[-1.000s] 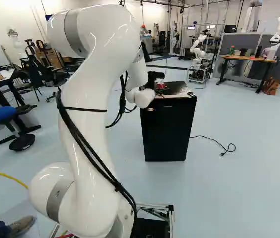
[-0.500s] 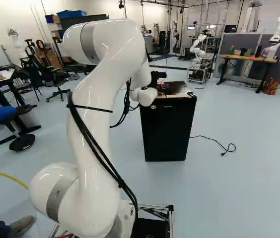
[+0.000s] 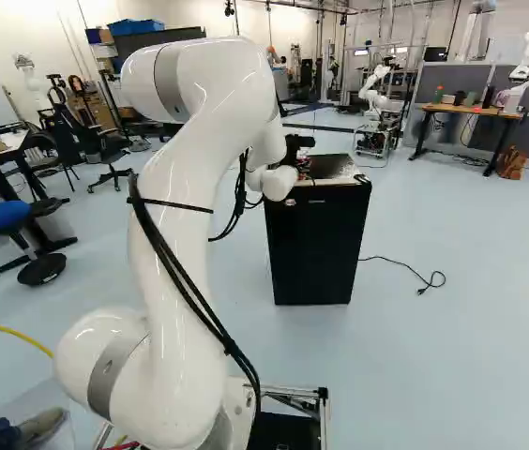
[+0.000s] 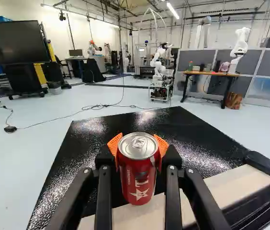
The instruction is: Grab a drink from the fridge
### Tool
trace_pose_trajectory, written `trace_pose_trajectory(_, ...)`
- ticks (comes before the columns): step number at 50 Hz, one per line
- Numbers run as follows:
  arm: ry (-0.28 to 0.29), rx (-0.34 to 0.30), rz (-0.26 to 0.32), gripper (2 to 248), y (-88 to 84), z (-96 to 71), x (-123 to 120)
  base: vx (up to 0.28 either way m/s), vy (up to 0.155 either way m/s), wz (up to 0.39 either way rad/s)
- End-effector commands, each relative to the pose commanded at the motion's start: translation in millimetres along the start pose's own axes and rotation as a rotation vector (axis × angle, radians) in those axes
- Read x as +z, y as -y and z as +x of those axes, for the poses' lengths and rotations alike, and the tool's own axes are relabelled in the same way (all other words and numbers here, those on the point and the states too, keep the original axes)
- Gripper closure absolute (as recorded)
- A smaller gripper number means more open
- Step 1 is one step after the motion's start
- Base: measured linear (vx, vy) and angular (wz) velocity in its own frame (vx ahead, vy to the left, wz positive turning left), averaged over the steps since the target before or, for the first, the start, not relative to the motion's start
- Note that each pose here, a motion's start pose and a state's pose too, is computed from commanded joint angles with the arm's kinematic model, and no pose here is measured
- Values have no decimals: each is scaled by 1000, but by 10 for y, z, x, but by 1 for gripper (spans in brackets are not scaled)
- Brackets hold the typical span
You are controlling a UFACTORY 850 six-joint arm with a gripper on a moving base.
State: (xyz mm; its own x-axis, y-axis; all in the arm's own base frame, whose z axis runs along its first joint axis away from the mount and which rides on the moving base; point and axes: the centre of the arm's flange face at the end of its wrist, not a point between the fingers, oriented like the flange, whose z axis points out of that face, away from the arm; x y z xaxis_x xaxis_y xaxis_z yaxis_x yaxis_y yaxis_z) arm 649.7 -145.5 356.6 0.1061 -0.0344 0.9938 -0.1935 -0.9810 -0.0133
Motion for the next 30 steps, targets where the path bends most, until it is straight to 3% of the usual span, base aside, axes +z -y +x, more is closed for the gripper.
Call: trace_pose_trajectory(30, -47, -1, 0, 151, 4, 312, -39, 0, 0, 0)
